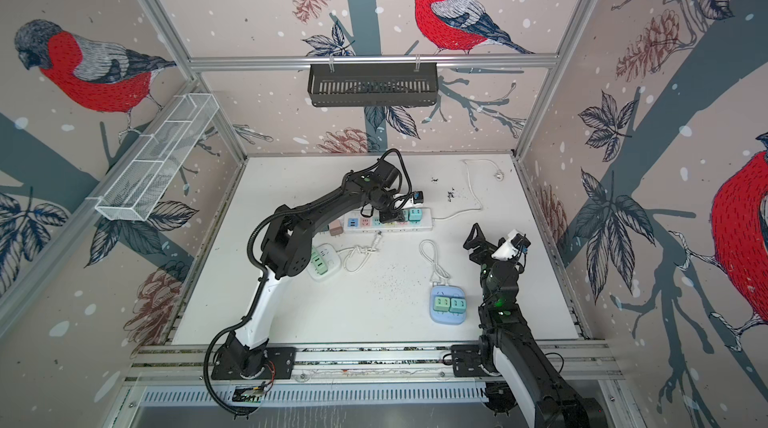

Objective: Insert the plug
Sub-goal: 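Lower the teal adapter with the left gripper into the pink socket, then open the left gripper and raise it off the plugged adapter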

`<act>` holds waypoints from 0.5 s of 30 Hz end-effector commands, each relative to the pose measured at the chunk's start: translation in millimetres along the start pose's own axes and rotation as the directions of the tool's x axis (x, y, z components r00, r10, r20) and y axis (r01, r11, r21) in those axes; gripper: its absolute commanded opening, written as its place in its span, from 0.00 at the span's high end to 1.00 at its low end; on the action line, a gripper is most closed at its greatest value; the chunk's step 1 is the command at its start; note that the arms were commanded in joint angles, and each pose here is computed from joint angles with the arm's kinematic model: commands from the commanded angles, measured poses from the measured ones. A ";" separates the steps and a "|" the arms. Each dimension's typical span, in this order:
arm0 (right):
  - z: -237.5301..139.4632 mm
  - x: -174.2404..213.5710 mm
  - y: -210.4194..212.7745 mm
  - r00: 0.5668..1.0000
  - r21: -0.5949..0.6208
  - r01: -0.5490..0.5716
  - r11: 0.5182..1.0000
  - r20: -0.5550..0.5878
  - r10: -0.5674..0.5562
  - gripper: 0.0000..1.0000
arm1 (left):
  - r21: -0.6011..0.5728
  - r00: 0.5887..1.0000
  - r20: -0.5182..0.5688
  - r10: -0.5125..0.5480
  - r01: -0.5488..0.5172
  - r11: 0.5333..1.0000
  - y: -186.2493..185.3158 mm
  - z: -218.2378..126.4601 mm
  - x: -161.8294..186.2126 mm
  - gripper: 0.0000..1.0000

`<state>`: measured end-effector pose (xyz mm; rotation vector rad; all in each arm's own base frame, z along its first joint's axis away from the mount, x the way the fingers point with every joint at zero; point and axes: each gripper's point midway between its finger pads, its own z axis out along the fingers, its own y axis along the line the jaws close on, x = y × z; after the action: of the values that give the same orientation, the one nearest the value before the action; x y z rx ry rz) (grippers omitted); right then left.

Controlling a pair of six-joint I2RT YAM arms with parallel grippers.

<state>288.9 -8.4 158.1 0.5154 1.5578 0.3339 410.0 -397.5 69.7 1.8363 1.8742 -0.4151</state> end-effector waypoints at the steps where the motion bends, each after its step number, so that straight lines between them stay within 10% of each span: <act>1: -4.0 7.5 -7.4 1.000 0.011 0.000 1.000 0.001 0.000 0.00 | 0.076 0.995 -0.085 -0.042 0.049 0.996 -9.7 10.7 28.8 1.00; 12: -3.4 7.7 -7.1 1.000 0.013 -0.001 1.000 -0.001 0.001 0.00 | 0.099 0.989 -0.132 -0.072 0.086 0.991 -8.7 21.5 43.3 1.00; 15: -3.4 7.4 -7.4 1.000 0.014 0.000 1.000 0.000 0.000 0.00 | 0.064 0.989 -0.124 -0.081 0.090 0.994 -2.3 16.4 38.9 0.70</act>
<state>289.1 -9.1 156.8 0.5197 1.5608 0.3286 411.2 -399.1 63.9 1.8254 1.9176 -0.5506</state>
